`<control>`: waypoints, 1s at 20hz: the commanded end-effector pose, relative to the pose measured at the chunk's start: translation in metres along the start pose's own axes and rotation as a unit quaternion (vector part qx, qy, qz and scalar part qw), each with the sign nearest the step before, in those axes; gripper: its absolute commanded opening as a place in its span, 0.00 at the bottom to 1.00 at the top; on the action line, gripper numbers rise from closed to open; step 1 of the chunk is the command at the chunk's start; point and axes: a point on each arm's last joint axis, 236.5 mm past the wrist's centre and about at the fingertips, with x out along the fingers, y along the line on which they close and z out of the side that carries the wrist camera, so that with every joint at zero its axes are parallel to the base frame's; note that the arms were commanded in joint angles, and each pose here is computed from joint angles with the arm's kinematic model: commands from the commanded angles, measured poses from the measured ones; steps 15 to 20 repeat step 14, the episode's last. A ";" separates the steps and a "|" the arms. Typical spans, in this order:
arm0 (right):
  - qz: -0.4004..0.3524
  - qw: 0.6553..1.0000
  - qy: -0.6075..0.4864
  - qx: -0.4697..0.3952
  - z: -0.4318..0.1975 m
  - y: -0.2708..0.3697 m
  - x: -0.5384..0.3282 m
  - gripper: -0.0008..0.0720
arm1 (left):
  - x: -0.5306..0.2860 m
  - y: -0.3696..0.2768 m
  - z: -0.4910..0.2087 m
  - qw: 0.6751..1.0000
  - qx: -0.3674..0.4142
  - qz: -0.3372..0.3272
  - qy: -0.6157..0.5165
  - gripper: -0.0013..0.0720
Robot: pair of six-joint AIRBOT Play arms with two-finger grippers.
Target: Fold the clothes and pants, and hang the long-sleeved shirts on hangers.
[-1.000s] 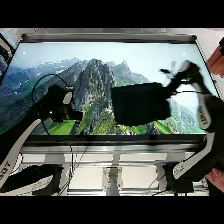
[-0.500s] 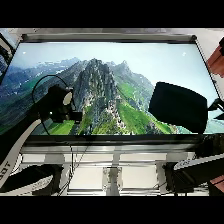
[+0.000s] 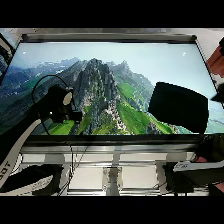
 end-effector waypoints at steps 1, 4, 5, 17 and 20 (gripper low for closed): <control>0.021 0.989 -0.010 -0.145 -0.018 0.115 -0.009 0.04 | 0.000 0.000 0.000 1.000 0.000 0.000 0.000 0.95; 0.022 0.965 0.041 -0.257 -0.066 0.190 0.019 0.04 | 0.000 0.000 0.000 1.000 0.000 0.000 0.000 0.95; 0.017 0.956 0.068 -0.285 -0.086 0.203 0.035 0.04 | 0.000 0.000 0.000 1.000 0.000 0.000 0.000 0.95; -0.048 0.910 0.198 -0.362 -0.194 0.206 0.121 0.04 | 0.000 0.000 0.000 1.000 0.000 0.000 0.000 0.95; -0.048 0.910 0.198 -0.362 -0.194 0.206 0.121 0.04 | 0.000 0.000 0.000 1.000 0.000 0.000 0.000 0.95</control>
